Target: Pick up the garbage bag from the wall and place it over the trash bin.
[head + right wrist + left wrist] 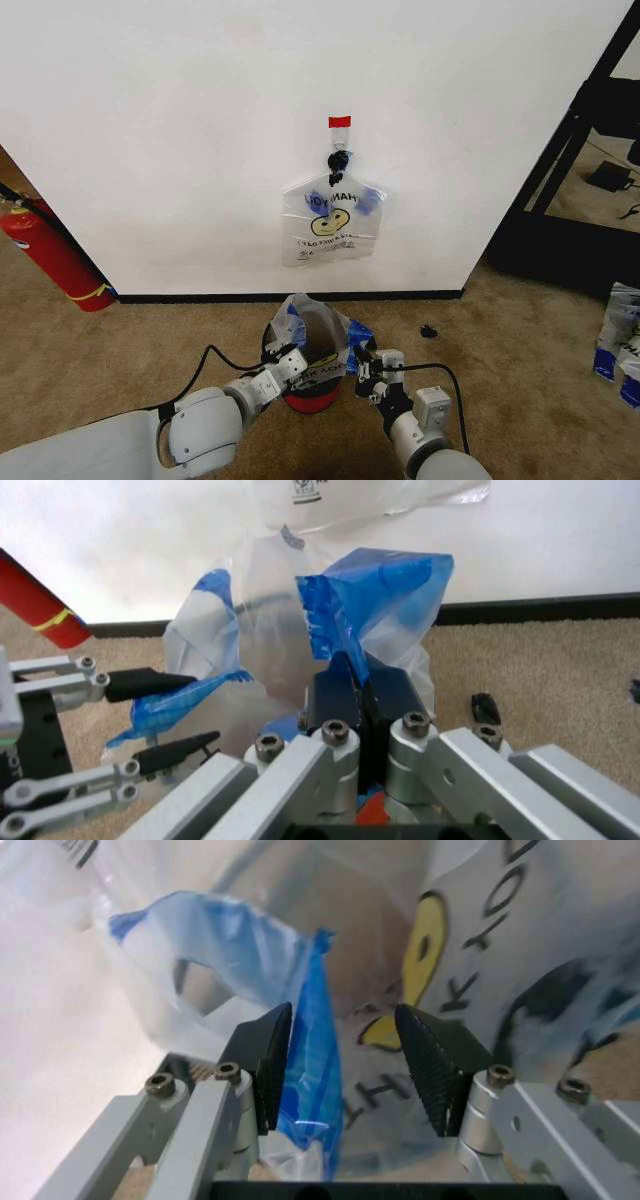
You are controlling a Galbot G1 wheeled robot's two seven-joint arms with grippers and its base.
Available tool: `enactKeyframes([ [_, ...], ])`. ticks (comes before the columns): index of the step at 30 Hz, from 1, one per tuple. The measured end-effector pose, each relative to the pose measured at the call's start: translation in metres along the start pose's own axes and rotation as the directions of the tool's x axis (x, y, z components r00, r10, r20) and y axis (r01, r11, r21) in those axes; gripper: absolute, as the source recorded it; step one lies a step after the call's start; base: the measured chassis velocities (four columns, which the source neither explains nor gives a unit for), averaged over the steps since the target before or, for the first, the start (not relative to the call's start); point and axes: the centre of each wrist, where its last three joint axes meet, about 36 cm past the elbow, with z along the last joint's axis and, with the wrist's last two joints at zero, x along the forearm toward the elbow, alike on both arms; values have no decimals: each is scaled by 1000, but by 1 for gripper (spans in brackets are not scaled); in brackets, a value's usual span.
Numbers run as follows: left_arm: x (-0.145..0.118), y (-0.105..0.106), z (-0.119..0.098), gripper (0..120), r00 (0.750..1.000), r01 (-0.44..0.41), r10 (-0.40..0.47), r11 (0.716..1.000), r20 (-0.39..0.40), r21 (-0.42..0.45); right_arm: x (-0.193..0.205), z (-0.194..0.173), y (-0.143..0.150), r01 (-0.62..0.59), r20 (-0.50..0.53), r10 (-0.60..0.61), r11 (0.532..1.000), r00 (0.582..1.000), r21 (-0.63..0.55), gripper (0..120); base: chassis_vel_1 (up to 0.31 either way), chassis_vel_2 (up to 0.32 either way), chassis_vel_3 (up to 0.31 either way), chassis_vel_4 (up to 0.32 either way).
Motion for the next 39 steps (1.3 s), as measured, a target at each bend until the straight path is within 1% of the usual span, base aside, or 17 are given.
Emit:
enactKeyframes([
  [5, -4, 5, -3, 40, 999, 35, -35, 999, -3, -7, 0, 0, 0, 1, 3, -1, 1000, 1000, -2, 0, 0, 0, 0, 0],
  [6, -5, 5, -3, 37, 999, 38, -38, 999, -4, -7, 0, 0, 0, 1, 3, -1, 1000, 1000, -2, 0, 0, 0, 0, 0],
  [8, -5, 4, -3, 29, 999, 41, -41, 999, -6, -7, 0, -1, 0, 1, 5, -1, 1000, 1000, -2, 0, 0, 0, 0, 0],
  [9, -5, 4, -3, 26, 999, 42, -42, 999, -7, -6, -1, -1, 0, 1, 5, -1, 1000, 1000, -2, 0, 0, 0, 0, 0],
  [10, -5, 4, -3, 26, 999, 42, -42, 999, -7, -6, -1, -1, 0, 1, 5, -1, 1000, 1000, -2, 0, 0, 0, 0, 0],
  [13, -4, 3, -2, 16, 999, 39, -39, 999, -9, -5, -1, -1, -1, 1, 5, -1, 1000, 1000, 0, 0, 0, 0, 0, 0],
  [16, 0, 4, -3, 1, 999, 42, -42, 999, 4, 10, -1, 0, -1, -2, 2, 2, 1000, 1000, -1, 0, 0, 0, 0, 0],
  [20, 3, 5, -4, 0, 998, 52, -53, 998, 18, 36, -2, 2, -1, -6, -3, 6, 1000, 1000, -2, 0, 0, 0, 0, 0],
  [23, 13, 6, -3, 0, 997, 72, -76, 992, 32, 100, -3, 5, -2, -18, -9, 18, 1000, 1000, -7, 0, 0, 0, 0, 0],
  [25, 16, 5, -2, 0, 996, 74, -78, 991, 33, 114, -4, 6, -2, -21, -9, 21, 1000, 1000, -9, 0, 0, 0, 0, 0],
  [30, 34, -7, 4, 0, 994, 92, -102, 976, 44, 197, -4, 5, -3, -41, -7, 40, 999, 999, -35, 0, 0, 0, 0, 0],
  [32, 36, -9, 3, 0, 993, 96, -108, 973, 47, 209, -4, 4, -3, -42, -7, 41, 998, 999, -41, 0, 0, 0, 0, 0],
  [36, 46, -13, -9, 0, 988, 111, -137, 954, 75, 278, 9, 0, -1, -65, -28, 63, 997, 998, -53, 0, 0, 0, 0, 0],
  [39, 49, -14, -13, 0, 985, 122, -153, 945, 78, 303, 20, 1, -2, -74, -59, 71, 996, 996, -45, 0, 0, 0, 0, 0],
])
